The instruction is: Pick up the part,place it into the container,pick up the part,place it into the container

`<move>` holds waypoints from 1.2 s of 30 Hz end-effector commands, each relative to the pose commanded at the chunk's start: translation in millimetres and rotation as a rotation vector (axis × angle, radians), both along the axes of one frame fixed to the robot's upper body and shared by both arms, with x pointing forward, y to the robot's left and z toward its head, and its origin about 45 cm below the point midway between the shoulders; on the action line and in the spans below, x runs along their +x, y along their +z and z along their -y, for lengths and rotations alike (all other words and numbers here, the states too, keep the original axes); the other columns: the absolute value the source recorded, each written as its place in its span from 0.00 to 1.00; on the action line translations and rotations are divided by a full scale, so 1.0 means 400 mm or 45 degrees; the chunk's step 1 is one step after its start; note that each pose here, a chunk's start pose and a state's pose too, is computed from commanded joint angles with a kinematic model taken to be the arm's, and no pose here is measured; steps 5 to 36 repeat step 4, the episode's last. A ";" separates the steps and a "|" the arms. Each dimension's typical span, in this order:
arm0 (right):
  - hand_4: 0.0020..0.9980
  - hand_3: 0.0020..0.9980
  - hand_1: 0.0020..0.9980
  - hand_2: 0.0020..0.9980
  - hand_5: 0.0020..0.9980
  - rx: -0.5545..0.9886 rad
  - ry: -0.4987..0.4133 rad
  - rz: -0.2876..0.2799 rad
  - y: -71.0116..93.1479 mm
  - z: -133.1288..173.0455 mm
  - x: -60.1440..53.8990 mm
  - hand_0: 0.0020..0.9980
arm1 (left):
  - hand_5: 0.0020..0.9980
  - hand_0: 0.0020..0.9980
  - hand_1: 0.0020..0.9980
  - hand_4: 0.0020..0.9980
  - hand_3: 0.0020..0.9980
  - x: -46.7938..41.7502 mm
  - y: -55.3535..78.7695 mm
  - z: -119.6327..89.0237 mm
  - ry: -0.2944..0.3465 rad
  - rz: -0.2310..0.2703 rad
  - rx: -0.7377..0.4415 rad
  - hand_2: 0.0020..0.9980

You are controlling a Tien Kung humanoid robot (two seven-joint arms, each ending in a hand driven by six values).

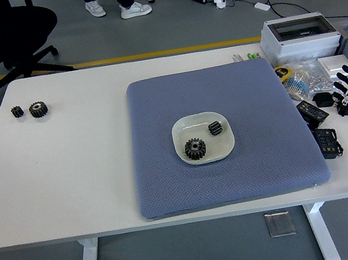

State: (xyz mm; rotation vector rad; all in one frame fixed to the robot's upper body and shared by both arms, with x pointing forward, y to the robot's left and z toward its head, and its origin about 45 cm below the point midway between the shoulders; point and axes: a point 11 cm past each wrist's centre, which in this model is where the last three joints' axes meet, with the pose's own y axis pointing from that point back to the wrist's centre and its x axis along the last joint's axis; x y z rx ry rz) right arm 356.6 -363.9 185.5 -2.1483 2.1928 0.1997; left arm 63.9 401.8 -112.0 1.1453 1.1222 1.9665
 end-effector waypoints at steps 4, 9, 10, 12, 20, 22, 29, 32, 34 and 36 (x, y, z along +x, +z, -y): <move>1.00 1.00 1.00 1.00 1.00 0.004 0.007 -0.002 -0.001 -0.003 0.000 1.00 | 0.62 0.66 0.63 0.69 0.59 0.002 0.000 0.000 0.001 0.004 0.000 0.71; 1.00 1.00 1.00 1.00 1.00 0.004 0.007 -0.002 -0.001 -0.003 0.000 1.00 | 0.62 0.66 0.63 0.69 0.59 0.002 0.000 0.000 0.001 0.004 0.000 0.71; 1.00 1.00 1.00 1.00 1.00 0.004 0.007 -0.002 -0.001 -0.003 0.000 1.00 | 0.62 0.66 0.63 0.69 0.59 0.002 0.000 0.000 0.001 0.004 0.000 0.71; 1.00 1.00 1.00 1.00 1.00 0.004 0.007 -0.002 -0.001 -0.003 0.000 1.00 | 0.62 0.66 0.63 0.69 0.59 0.002 0.000 0.000 0.001 0.004 0.000 0.71; 1.00 1.00 1.00 1.00 1.00 0.004 0.007 -0.002 -0.001 -0.003 0.000 1.00 | 0.62 0.66 0.63 0.69 0.59 0.002 0.000 0.000 0.001 0.004 0.000 0.71; 1.00 1.00 1.00 1.00 1.00 0.004 0.007 -0.002 -0.001 -0.003 0.000 1.00 | 0.62 0.66 0.63 0.69 0.59 0.002 0.000 0.000 0.001 0.004 0.000 0.71; 1.00 1.00 1.00 1.00 1.00 0.004 0.007 -0.002 -0.001 -0.003 0.000 1.00 | 0.62 0.66 0.63 0.69 0.59 0.002 0.000 0.000 0.001 0.004 0.000 0.71; 1.00 1.00 1.00 1.00 1.00 0.004 0.007 -0.002 -0.001 -0.003 0.000 1.00 | 0.62 0.66 0.63 0.69 0.59 0.002 0.000 0.000 0.001 0.004 0.000 0.71; 1.00 1.00 1.00 1.00 1.00 0.004 0.007 -0.002 -0.001 -0.003 0.000 1.00 | 0.62 0.66 0.63 0.69 0.59 0.002 0.000 0.000 0.001 0.004 0.000 0.71; 1.00 1.00 1.00 1.00 1.00 0.004 0.007 -0.002 -0.001 -0.003 0.000 1.00 | 0.62 0.66 0.63 0.69 0.59 0.002 0.000 0.000 0.001 0.004 0.000 0.71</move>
